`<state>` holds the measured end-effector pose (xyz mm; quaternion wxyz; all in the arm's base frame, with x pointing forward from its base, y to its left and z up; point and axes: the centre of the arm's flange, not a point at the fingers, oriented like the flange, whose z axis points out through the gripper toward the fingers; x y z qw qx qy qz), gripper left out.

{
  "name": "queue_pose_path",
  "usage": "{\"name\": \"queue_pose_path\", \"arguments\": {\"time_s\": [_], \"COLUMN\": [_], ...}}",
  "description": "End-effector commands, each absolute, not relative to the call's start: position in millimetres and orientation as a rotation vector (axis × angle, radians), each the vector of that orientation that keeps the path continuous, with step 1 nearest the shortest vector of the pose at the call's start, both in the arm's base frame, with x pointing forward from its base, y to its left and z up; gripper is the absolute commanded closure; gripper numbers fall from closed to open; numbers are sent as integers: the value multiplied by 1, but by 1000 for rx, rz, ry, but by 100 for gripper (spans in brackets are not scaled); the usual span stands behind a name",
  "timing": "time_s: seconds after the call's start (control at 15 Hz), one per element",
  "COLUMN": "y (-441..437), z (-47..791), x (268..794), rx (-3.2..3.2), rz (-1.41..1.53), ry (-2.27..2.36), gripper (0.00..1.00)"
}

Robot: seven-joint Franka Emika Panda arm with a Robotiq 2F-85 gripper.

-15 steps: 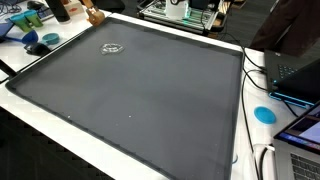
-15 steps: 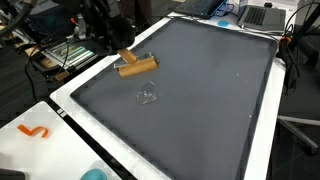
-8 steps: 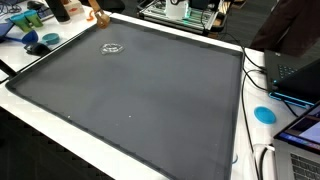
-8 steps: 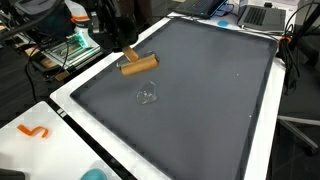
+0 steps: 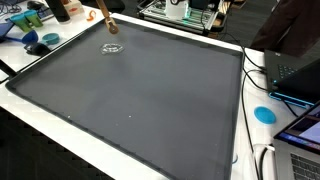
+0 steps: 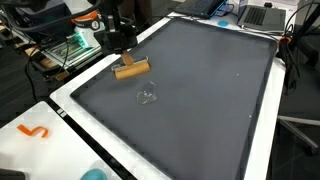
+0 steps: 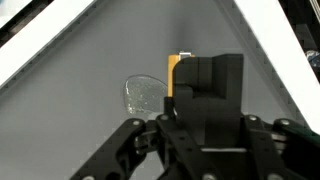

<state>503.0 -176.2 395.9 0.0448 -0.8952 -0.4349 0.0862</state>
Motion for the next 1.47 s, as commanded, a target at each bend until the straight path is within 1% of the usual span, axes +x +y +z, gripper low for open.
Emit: {"name": "queue_pose_path", "arguments": {"time_s": [0.0,0.27,0.53,0.87,0.93,1.27,1.33,1.4], "y": [-145,-119,-103,-92,-95,-94,-93,-92], "z": [387,371,354,345,343,342,336,330], "x": [481,476,475,476,484,485,488,490], "rx": [-2763,-2735,-2712,-2718,-2681,-2691,-2686,-2655], "rz": [367,511,579,548,565,553,579,568], "ry": [-1461,-1608,-1716,-1765,-1748,-1746,-1781,-1813], "gripper": [76,76,76,76,51,51,76,76]}}
